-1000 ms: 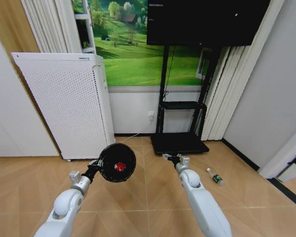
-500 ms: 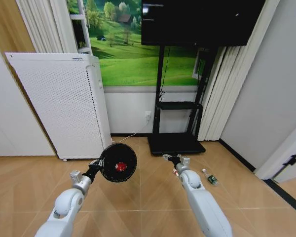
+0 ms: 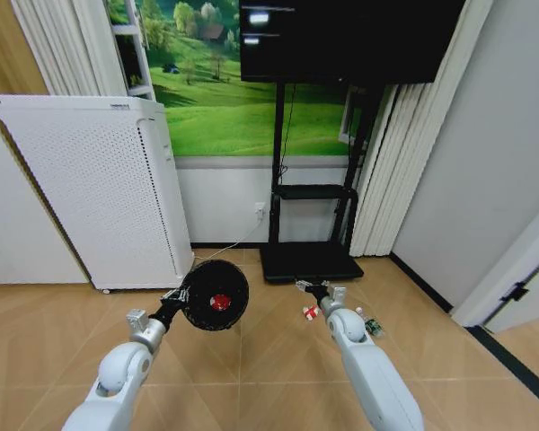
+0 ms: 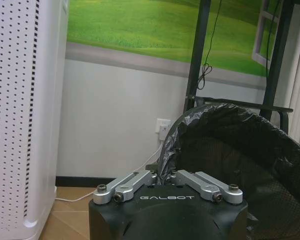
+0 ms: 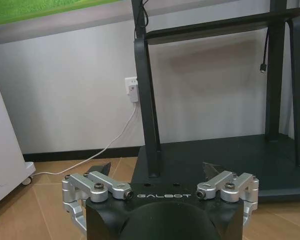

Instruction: Pick up the trash bin and place the garbage on the floor into it.

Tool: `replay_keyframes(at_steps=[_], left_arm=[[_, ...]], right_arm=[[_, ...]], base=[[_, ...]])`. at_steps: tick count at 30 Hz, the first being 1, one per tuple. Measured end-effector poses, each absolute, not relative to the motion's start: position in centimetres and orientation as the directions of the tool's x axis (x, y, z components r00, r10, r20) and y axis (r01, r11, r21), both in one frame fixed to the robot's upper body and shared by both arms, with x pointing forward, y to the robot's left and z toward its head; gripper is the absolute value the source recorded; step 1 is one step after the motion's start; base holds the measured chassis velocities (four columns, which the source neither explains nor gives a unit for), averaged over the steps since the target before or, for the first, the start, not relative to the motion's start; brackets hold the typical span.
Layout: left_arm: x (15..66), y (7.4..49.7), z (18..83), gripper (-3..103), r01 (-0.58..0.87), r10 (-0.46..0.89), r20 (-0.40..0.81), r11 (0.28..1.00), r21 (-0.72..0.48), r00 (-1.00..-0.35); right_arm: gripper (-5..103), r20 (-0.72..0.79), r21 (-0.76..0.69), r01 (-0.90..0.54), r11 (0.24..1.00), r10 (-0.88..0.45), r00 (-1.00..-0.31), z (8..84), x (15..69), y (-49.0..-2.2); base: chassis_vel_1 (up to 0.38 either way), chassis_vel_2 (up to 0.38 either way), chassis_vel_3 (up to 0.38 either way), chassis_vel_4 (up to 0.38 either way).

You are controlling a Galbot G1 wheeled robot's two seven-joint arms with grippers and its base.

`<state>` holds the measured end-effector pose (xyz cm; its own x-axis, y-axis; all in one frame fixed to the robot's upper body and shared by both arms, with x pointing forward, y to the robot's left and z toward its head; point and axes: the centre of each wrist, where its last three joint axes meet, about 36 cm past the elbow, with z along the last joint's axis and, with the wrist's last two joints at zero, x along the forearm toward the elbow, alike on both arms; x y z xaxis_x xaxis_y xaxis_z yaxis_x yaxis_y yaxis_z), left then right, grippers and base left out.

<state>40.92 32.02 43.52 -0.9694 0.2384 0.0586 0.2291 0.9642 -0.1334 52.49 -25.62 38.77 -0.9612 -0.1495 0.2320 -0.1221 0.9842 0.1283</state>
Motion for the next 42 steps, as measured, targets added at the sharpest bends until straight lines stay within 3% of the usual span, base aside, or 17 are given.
replay_keyframes(at_steps=[20,42], left_arm=[[40.7,32.6,43.5,4,0.214,0.224,0.056,0.967,-0.140,-0.973],[39.9,32.4,43.5,4,0.215,0.224,0.059,0.968,-0.133,-0.973]], right_arm=[[100,0.222,0.107,-0.113,0.988,-0.134,-0.966,37.9,51.6,-25.0],[100,0.204,0.104,-0.141,0.984,-0.160,-0.966,37.8,51.2,-25.7]], base=[[-0.097,-0.102,0.095,0.094],[-0.020,0.019,0.024,-0.020]])
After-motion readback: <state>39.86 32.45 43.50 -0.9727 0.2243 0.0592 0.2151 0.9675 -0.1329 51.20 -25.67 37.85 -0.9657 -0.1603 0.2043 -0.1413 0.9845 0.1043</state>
